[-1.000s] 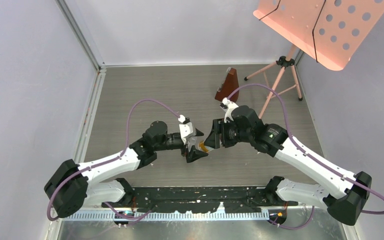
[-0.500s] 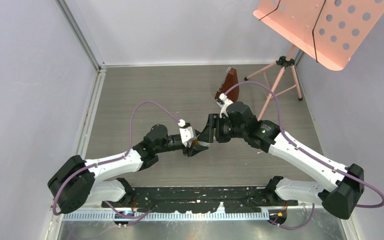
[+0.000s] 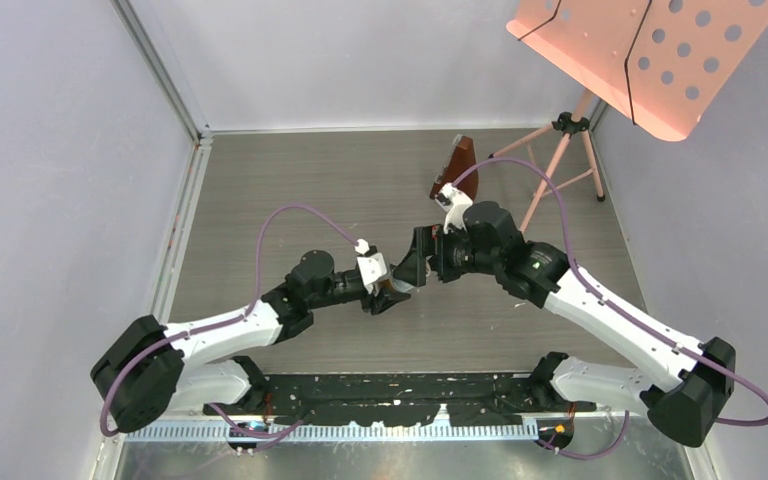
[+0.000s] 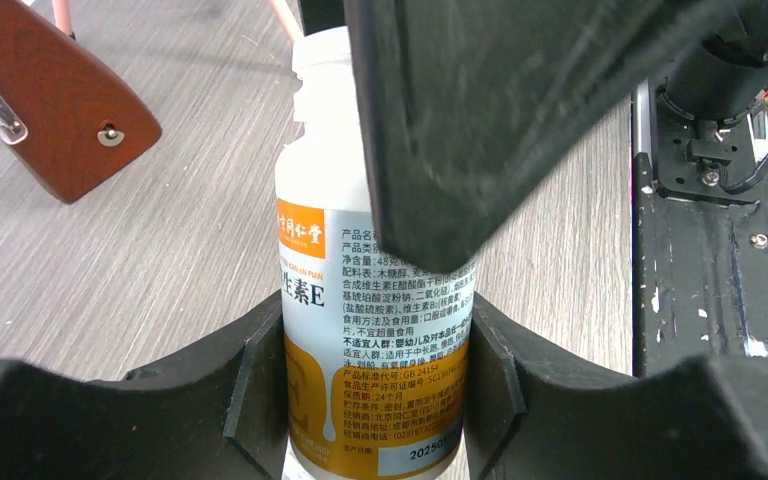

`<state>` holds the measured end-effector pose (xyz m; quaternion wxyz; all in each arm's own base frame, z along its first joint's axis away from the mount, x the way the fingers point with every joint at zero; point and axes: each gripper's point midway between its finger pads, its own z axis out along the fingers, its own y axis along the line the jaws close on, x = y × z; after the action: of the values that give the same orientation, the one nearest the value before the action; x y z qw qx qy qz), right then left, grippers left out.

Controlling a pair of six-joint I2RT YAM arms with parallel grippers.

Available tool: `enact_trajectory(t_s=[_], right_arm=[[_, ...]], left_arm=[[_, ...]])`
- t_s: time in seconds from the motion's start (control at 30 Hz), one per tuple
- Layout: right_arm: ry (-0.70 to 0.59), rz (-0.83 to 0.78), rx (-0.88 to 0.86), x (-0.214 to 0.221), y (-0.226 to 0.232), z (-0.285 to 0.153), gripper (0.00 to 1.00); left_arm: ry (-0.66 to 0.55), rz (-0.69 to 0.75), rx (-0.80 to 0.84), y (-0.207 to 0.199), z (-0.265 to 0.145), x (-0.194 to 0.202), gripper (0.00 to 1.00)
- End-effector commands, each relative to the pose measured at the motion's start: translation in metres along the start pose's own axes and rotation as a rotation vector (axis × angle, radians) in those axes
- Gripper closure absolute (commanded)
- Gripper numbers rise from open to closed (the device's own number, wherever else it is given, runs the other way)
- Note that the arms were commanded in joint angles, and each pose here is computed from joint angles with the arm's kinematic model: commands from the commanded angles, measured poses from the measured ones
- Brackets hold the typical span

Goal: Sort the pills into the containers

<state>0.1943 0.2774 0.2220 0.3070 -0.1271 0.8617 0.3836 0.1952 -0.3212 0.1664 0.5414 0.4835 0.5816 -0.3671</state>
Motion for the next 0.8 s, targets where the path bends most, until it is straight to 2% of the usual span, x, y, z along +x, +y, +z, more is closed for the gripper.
enact_trajectory(t_s=[0.0,0.1,0.23,0.4,0.47,0.63,0.77], right_arm=[[-0.07,-0.197,-0.043,-0.014,0.004,-0.02,0.03],[-0.095,-0.312,-0.067,-0.014,0.005,-0.03,0.05],[-0.142,-0.39,-0.066,-0.02,0.006,-0.041,0.07],[-0.117,-0.457,-0.071,-0.015,0.002,-0.04,0.15],[-0.099,-0.467,-0.078,-0.012,0.002,-0.038,0.18],[-0.081,-0.443,-0.043,-0.01,-0.006,-0.031,0.2],[-0.066,-0.398,-0.064,-0.008,-0.004,-0.028,0.32]], left_arm=[[-0.075,0.046,-0.027,0.007,-0.003,-0.032,0.98],[-0.065,0.043,0.006,0.001,-0.004,-0.031,1.0],[-0.065,0.035,0.033,-0.004,-0.005,-0.032,1.0],[-0.074,0.033,0.042,-0.006,-0.006,-0.037,1.0],[-0.073,0.039,0.042,-0.006,-0.006,-0.037,1.0],[-0.073,0.056,0.048,-0.007,-0.007,-0.037,1.0],[-0.074,0.069,0.044,-0.006,-0.008,-0.037,1.0]])
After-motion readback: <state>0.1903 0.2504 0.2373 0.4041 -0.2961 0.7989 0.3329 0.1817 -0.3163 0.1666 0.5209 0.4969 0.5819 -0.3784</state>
